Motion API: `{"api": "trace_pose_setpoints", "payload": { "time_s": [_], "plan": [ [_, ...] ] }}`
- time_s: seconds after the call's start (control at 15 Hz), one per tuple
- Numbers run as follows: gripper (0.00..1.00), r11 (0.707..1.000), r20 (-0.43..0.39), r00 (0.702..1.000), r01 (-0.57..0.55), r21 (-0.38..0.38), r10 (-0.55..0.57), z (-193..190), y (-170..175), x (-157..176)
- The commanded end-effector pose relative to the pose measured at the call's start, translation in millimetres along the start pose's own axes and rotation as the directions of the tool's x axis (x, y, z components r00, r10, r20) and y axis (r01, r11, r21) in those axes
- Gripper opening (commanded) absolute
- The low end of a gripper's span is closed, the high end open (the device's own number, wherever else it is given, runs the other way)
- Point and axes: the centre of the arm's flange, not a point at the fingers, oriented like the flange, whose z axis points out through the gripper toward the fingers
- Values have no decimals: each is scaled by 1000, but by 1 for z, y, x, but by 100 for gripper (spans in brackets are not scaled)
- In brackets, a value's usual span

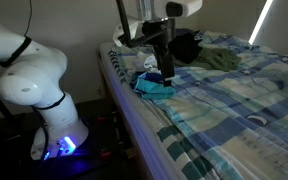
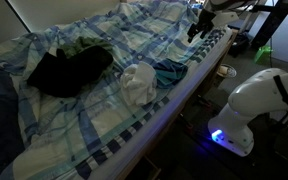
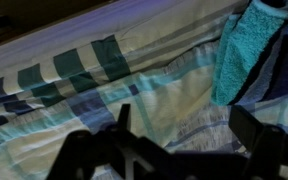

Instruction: Put the white towel on the blue towel

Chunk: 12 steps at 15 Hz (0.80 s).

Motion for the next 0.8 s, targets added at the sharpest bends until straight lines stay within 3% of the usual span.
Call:
{"api": "trace_pose_setpoints", "payload": {
  "time_s": [0.0, 0.13, 0.47, 0.73],
  "plan": [
    [100, 1000, 38, 999, -16, -11, 17, 6, -28, -5],
    [100, 998, 21, 999, 46, -32, -46, 6, -34, -4],
    [100, 999, 25, 999, 34, -27, -34, 6, -34, 0],
    [100, 999, 49, 998, -43, -11, 43, 13, -43, -3]
  ]
}}
